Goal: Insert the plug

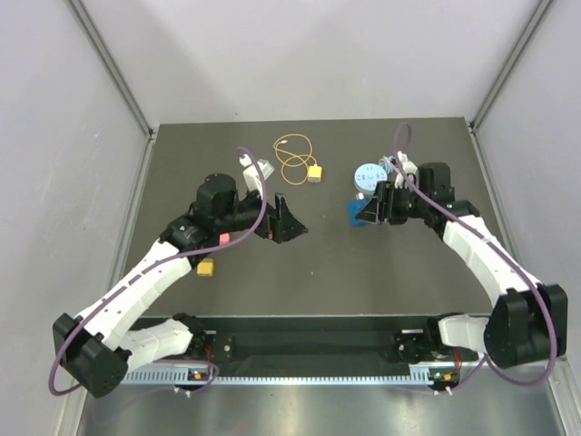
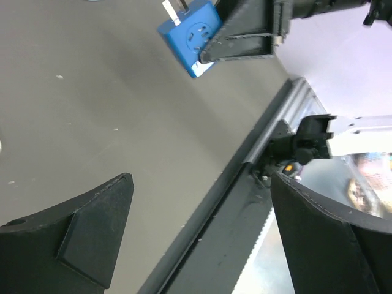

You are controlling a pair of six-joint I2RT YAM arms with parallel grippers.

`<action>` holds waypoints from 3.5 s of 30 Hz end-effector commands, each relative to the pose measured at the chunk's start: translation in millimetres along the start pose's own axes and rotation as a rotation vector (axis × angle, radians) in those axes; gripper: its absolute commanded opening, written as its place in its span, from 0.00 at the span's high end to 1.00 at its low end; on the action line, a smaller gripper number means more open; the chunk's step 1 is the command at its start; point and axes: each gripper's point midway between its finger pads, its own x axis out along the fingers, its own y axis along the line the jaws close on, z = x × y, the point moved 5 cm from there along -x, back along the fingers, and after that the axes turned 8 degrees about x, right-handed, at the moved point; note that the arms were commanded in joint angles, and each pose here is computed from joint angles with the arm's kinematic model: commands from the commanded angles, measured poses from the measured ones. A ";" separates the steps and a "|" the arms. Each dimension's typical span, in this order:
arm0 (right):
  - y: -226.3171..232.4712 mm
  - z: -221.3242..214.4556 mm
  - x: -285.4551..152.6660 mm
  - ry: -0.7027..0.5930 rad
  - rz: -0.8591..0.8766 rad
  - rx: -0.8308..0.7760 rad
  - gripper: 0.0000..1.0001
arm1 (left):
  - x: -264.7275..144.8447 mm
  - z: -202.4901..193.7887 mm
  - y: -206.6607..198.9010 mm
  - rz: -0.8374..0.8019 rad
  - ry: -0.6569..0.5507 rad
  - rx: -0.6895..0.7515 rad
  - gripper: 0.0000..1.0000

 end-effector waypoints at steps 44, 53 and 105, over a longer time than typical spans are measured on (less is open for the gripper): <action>176.6 -30.7 -59.5 -0.013 0.785 -0.215 0.70 | 17.5 34.0 -64.6 -0.587 -0.187 -0.272 0.35; 153.9 -20.3 -58.0 -0.130 0.516 -0.283 0.21 | 22.1 49.6 -63.7 -0.534 -0.198 -0.407 1.00; 199.9 -8.9 -42.4 -0.780 0.217 -0.474 0.26 | 17.5 57.3 -43.8 -0.390 -0.235 -1.116 1.00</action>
